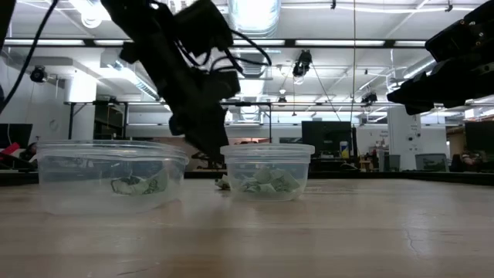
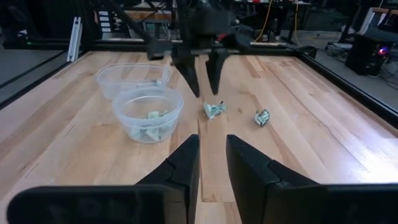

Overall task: Pick and place items into bin
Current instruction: Put the stevia packet into the left transparent bin

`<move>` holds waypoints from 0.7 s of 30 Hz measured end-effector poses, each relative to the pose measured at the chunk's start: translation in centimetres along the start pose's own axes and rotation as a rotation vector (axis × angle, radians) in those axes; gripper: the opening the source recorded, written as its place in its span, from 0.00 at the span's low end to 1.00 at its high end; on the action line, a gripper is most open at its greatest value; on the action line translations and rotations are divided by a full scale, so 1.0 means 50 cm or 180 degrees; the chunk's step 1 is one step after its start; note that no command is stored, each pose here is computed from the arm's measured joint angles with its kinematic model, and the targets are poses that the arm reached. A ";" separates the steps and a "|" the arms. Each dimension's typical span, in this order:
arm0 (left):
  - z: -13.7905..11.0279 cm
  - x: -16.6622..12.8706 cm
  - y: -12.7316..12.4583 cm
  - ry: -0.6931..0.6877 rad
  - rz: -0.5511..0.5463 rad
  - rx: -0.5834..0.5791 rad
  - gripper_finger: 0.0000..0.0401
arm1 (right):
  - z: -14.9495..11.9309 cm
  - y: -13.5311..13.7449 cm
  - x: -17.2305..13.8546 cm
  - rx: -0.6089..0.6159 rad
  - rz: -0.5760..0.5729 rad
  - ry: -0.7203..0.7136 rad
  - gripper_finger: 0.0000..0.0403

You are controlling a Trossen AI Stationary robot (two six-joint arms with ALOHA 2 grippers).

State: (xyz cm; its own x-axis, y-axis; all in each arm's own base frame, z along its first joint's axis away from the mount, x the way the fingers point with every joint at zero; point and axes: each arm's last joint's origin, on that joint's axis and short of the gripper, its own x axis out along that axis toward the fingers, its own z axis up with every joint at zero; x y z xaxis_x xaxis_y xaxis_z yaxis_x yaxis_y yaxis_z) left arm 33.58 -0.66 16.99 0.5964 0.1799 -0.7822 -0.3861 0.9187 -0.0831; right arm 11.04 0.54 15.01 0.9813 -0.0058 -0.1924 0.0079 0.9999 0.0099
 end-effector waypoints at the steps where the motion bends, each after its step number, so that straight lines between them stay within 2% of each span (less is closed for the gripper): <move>1: 0.001 0.009 0.003 0.0003 0.0016 -0.0036 0.35 | 0.000 0.000 0.000 -0.0003 0.0004 0.0002 0.18; 5: 0.003 0.023 0.016 0.0071 0.0105 -0.0111 0.35 | 0.000 0.000 0.000 -0.0003 0.0000 0.0003 0.19; 12: 0.020 0.003 0.019 -0.0075 0.0063 -0.0161 0.35 | 0.000 0.000 0.000 0.0003 0.0000 0.0003 0.21; 21: 0.023 -0.001 0.020 -0.0107 0.0094 -0.0146 0.35 | 0.000 0.000 0.000 0.0002 0.0002 0.0003 0.18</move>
State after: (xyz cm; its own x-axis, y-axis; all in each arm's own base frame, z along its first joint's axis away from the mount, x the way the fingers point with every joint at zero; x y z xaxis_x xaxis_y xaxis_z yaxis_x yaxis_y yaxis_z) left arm 33.97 0.65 17.63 0.6072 0.2190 -0.7637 -0.4353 0.8959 -0.0892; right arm 11.04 0.54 15.00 0.9811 -0.0053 -0.1934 0.0075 0.9999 0.0107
